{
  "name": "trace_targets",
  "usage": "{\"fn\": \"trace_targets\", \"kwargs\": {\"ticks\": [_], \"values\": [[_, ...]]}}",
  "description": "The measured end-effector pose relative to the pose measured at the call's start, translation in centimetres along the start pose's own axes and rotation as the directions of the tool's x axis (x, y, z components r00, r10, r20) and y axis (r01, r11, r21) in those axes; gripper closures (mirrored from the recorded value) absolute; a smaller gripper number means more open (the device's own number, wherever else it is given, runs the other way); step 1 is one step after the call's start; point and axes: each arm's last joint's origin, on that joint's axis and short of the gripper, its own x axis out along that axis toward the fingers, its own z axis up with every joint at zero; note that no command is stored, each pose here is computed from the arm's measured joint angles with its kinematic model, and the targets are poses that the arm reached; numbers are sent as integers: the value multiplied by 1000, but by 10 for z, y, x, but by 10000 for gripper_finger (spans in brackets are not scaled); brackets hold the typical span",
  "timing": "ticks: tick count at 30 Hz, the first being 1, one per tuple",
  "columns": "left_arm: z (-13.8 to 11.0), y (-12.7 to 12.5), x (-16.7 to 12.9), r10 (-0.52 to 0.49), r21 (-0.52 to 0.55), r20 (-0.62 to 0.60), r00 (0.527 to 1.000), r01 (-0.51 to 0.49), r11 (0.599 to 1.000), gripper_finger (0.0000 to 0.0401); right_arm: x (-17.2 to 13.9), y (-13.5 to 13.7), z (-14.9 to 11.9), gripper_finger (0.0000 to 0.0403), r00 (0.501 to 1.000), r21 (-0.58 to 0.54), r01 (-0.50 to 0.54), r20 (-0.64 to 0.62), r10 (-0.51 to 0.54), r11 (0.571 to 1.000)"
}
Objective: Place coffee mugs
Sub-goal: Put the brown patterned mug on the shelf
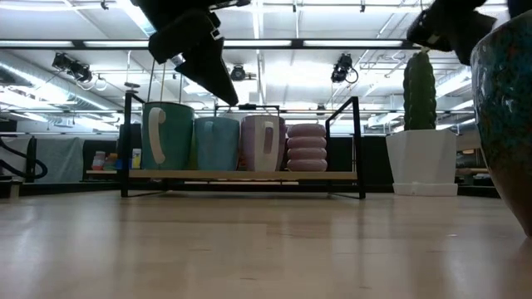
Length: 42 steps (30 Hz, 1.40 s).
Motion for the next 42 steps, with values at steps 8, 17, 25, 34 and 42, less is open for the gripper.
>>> {"fn": "trace_targets", "kwargs": {"ticks": [8, 17, 25, 34, 42], "values": [[1, 5, 4, 13, -36, -9, 1000, -14, 999, 319, 29, 1, 3, 186, 992, 86, 55, -114, -45, 995], [1, 27, -24, 29, -71, -46, 999, -32, 997, 319, 57, -2, 5, 235, 976, 126, 69, -215, -41, 990], [-1, 48, -55, 24, -133, -4, 1000, -24, 991, 319, 61, -5, 6, 320, 972, 47, 79, -224, -66, 996], [2, 54, -69, 43, -171, 64, 997, -31, 985, 319, 55, -34, 20, 358, 972, -197, 104, -187, -141, 975], [2, 55, -68, 47, -176, 60, 997, -36, 984, 319, 17, -62, 62, 358, 969, -329, 222, -28, -244, 918]]}}
